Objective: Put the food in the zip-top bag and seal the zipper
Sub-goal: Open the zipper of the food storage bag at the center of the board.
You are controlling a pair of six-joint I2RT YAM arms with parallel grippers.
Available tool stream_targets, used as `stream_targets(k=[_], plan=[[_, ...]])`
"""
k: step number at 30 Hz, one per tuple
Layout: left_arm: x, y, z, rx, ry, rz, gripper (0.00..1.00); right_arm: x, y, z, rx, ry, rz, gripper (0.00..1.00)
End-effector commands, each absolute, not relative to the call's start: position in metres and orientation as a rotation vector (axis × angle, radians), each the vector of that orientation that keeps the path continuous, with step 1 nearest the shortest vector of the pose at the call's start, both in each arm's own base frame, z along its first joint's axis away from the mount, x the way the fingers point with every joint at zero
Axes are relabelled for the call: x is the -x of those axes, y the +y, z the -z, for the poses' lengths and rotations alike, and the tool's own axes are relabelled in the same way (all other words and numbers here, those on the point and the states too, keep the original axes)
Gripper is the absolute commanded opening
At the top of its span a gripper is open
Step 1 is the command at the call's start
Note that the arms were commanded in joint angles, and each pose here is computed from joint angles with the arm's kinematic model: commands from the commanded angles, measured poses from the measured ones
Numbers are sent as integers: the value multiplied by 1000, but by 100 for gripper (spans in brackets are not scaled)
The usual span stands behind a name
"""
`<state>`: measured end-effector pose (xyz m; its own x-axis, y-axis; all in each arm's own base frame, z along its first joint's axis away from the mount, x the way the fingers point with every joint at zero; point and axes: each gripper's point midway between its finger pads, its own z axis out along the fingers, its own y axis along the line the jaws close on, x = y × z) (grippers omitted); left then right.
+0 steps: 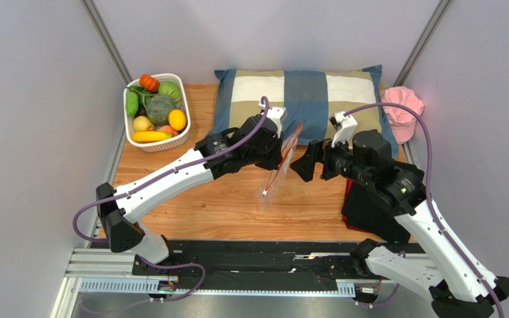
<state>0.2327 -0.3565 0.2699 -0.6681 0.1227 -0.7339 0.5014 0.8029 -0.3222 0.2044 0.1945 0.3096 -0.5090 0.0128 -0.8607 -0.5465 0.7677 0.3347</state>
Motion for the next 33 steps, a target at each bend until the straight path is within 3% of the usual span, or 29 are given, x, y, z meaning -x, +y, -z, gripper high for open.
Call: stream_targets(k=[1, 10, 21, 24, 25, 33], plan=[[-238, -368, -294, -376, 2196, 735, 0, -213, 207, -326, 8, 2079, -1018, 95], [-234, -373, -289, -386, 2192, 774, 0, -247, 208, -305, -356, 2180, -1114, 71], [-231, -380, -280, -421, 2197, 783, 0, -259, 228, -286, -391, 2216, -1209, 61], [-229, -379, -282, -416, 2190, 796, 0, -257, 227, -269, -405, 2257, -1186, 40], [-228, -377, -283, -415, 2187, 794, 0, -256, 226, -260, -411, 2280, -1171, 28], [-230, -360, -281, -398, 2182, 762, 0, -244, 212, -245, -398, 2339, -1082, 0]])
